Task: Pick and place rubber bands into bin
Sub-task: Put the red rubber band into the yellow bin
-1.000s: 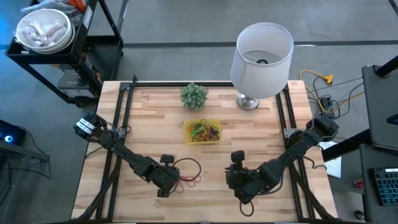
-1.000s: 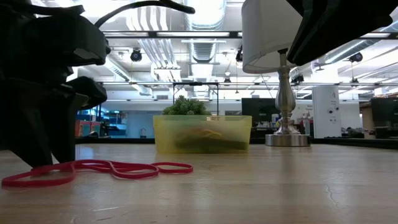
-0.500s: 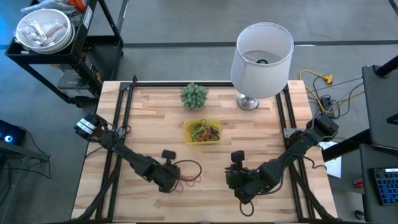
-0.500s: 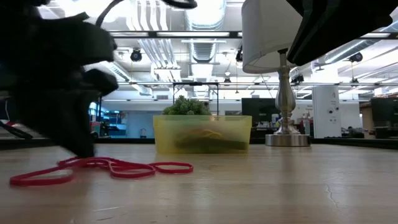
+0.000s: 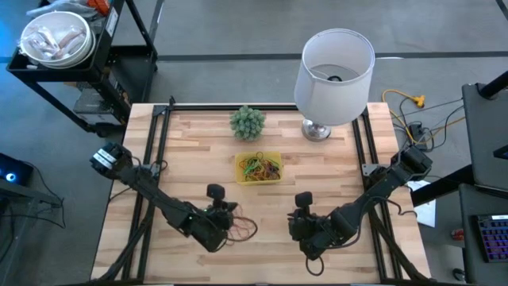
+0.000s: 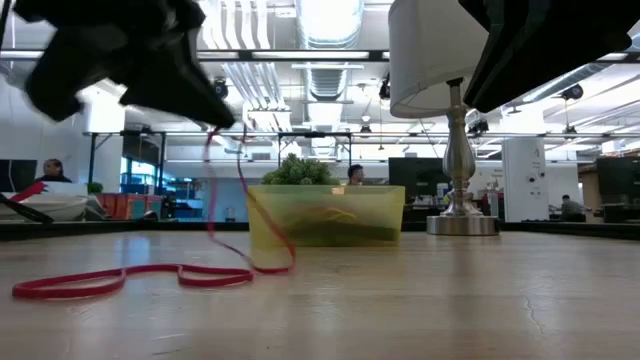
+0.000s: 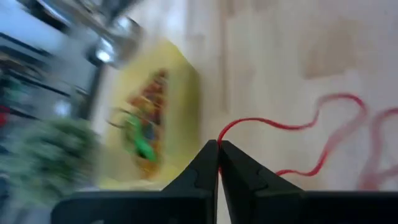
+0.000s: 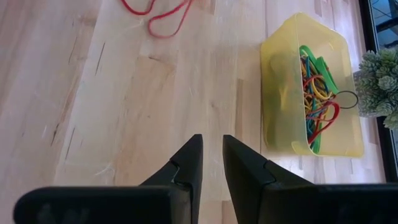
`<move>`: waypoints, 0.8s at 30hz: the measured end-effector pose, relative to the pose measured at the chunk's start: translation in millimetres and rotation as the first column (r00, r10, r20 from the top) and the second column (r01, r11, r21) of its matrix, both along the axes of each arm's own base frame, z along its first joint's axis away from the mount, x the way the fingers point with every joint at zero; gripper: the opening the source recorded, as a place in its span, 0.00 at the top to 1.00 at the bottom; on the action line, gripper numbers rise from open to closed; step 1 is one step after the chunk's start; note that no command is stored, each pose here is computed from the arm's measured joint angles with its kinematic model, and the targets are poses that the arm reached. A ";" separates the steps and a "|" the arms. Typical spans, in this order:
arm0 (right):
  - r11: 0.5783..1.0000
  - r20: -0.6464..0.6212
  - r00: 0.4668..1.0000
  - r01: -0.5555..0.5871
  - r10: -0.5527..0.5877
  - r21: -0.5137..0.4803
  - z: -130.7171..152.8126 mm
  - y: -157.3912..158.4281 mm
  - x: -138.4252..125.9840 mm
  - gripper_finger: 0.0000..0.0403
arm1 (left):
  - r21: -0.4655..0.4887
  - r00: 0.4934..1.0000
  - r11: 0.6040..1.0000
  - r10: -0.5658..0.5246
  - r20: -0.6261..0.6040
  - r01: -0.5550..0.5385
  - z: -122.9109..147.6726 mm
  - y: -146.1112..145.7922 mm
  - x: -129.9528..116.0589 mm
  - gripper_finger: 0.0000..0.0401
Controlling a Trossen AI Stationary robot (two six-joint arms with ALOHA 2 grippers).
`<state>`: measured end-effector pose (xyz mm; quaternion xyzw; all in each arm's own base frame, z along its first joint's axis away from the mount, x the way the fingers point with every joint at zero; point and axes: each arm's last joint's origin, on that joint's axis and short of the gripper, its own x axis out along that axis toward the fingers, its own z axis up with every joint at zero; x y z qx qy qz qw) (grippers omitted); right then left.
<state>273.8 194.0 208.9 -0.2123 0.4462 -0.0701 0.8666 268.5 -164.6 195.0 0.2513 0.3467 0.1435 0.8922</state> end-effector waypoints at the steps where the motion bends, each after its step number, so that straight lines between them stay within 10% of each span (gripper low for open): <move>1: 1.000 -0.001 1.000 0.000 0.000 -0.001 -0.2 -0.1 -0.1 0.86 | 0.038 1.000 0.999 -0.003 0.007 0.003 3.1 -0.5 1.1 1.00; 13: 1.000 -0.002 1.000 -0.001 0.001 -0.002 -0.9 -0.2 -0.3 0.86 | 0.278 1.000 0.960 0.024 0.017 -0.028 43.5 23.0 28.5 1.00; 24: 1.000 -0.007 1.000 -0.003 0.003 -0.007 -2.1 -0.7 -0.9 0.86 | 0.299 0.983 0.936 0.174 0.065 -0.185 83.4 93.5 30.0 1.00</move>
